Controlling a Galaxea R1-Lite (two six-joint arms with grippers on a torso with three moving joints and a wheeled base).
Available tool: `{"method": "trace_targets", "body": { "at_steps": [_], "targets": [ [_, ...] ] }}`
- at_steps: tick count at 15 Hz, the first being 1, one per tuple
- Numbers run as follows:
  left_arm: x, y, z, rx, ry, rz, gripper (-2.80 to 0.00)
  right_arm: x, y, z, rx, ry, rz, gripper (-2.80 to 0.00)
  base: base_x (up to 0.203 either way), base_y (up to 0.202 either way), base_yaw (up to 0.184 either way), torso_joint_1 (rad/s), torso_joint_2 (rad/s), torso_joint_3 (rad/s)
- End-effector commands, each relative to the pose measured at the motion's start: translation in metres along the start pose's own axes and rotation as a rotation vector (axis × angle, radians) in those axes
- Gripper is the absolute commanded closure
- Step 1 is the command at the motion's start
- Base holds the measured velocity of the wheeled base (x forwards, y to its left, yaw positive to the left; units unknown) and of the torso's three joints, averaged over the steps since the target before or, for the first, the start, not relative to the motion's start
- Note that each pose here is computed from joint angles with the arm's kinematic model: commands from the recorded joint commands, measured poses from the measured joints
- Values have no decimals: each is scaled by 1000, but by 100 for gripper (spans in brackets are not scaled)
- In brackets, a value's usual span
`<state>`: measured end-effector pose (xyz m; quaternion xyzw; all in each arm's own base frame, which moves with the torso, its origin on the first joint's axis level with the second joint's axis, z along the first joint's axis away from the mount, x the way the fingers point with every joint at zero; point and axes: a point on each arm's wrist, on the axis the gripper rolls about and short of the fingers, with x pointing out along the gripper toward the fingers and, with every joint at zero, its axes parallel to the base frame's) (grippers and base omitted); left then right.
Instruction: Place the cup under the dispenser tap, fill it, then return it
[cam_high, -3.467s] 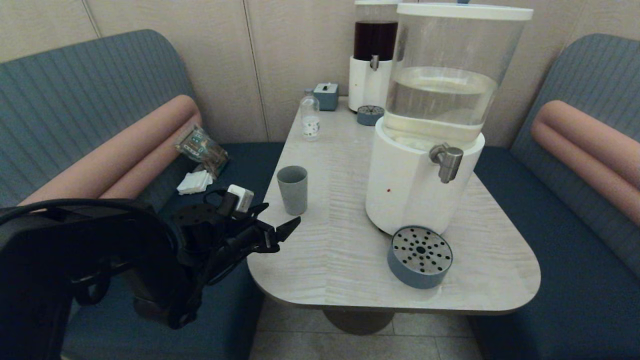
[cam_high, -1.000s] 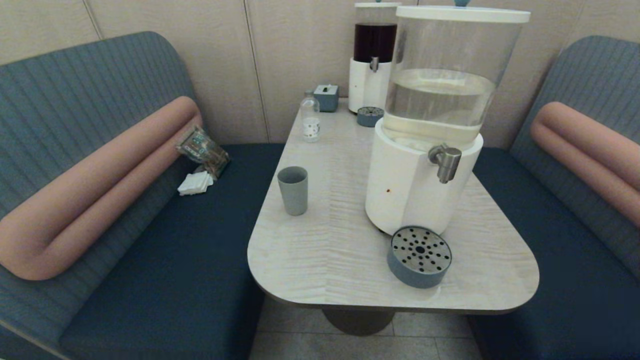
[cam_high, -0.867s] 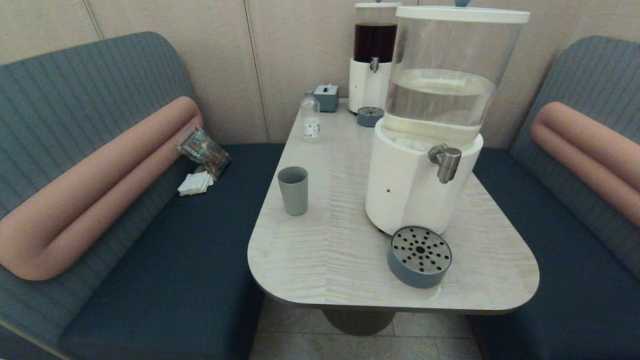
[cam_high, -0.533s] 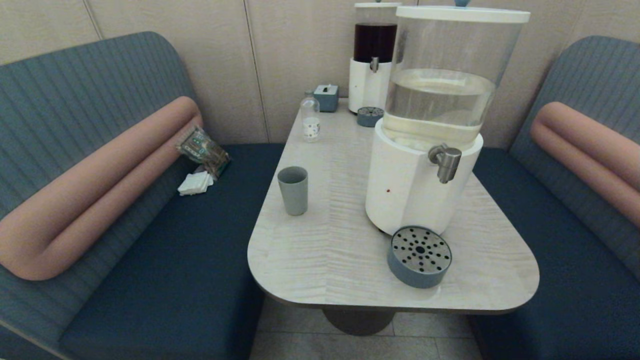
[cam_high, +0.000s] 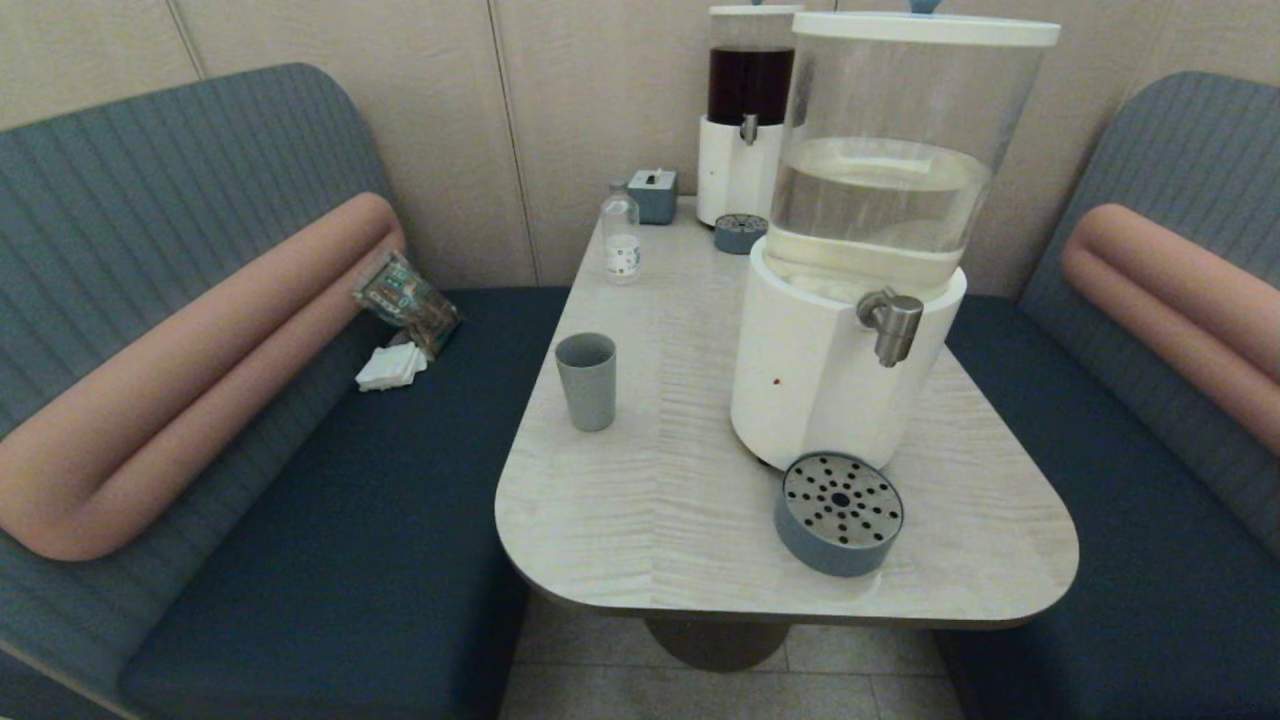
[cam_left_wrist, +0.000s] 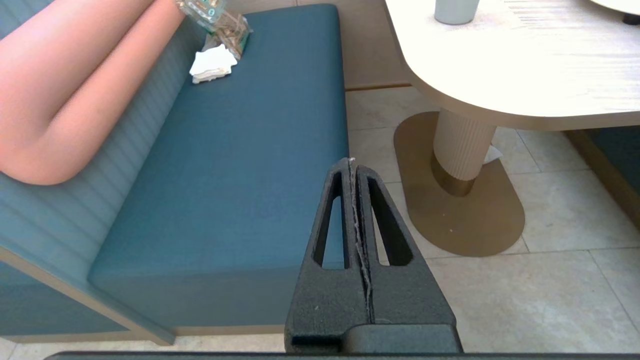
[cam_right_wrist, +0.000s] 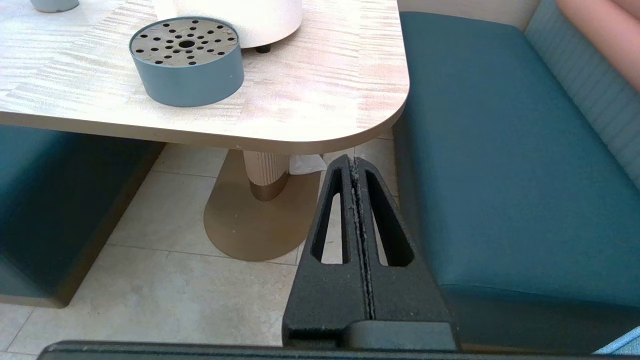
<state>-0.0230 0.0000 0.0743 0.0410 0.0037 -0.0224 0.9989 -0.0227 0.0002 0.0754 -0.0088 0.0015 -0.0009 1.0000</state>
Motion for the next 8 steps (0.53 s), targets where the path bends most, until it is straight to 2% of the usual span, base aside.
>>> {"method": "trace_targets", "body": {
  "at_steps": [1, 8],
  "targets": [
    [0, 0, 0, -1, -1, 0, 0, 0, 0, 0, -1, 3, 0, 0, 0, 0, 0, 0, 0, 0],
    [0, 0, 0, 0, -1, 0, 0, 0, 0, 0, 9, 2, 0, 0, 0, 0, 0, 0, 0, 0]
  ]
}}
